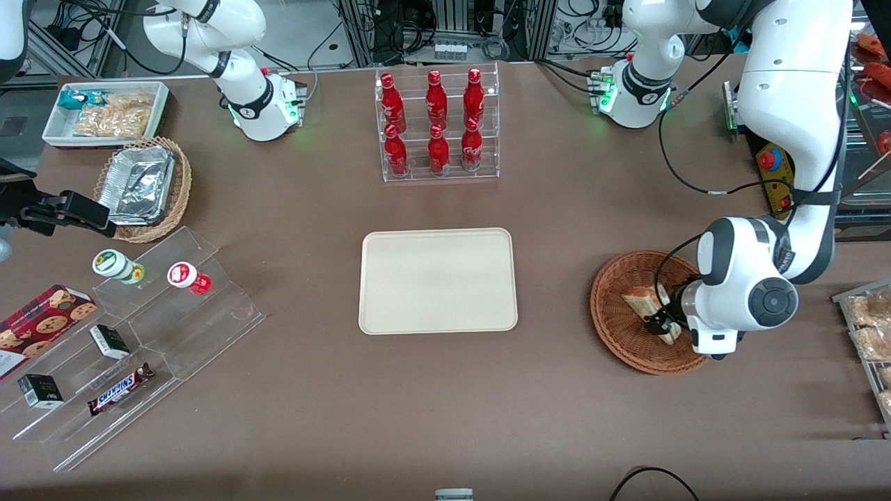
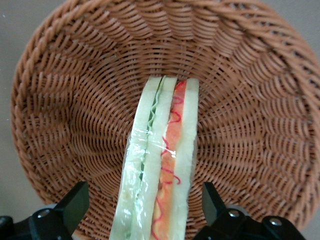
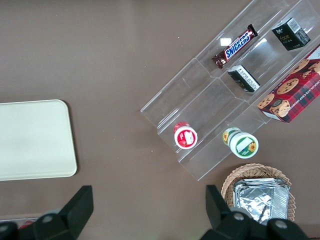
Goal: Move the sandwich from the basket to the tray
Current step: 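Close the left gripper on the sandwich wedge, then lift the sandwich and carry it over the cream tray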
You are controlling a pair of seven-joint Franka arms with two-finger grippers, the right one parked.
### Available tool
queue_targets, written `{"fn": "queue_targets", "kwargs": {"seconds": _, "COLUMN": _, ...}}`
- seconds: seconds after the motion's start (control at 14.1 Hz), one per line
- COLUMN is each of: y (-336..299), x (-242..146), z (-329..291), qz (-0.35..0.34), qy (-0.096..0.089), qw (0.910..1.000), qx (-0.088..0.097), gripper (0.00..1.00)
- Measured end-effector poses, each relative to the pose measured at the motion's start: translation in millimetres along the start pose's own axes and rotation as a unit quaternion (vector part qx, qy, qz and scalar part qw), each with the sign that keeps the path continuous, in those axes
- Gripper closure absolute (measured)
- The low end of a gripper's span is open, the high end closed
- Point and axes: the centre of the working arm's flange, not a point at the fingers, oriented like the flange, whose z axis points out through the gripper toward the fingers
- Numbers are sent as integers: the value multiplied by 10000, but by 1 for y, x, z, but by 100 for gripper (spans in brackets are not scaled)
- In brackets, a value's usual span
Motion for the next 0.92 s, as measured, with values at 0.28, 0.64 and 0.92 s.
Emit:
{"fn": "queue_targets", "kwargs": {"seconds": 0.28, "y": -4, "x": -3, "z": 20, "qz": -3, "qy": 30, "qw": 10000, "qx": -36, "gripper": 19}}
{"fn": "queue_targets", "kwargs": {"seconds": 0.64, "y": 1, "x": -5, "z": 7, "qz": 33, "qy": 117, "qw": 9998, "qx": -153, "gripper": 69}}
{"fn": "queue_targets", "kwargs": {"seconds": 0.92, "y": 37, "x": -48, "z": -59, "qz": 456, "qy": 152, "qw": 9988, "qx": -135, "gripper": 74}}
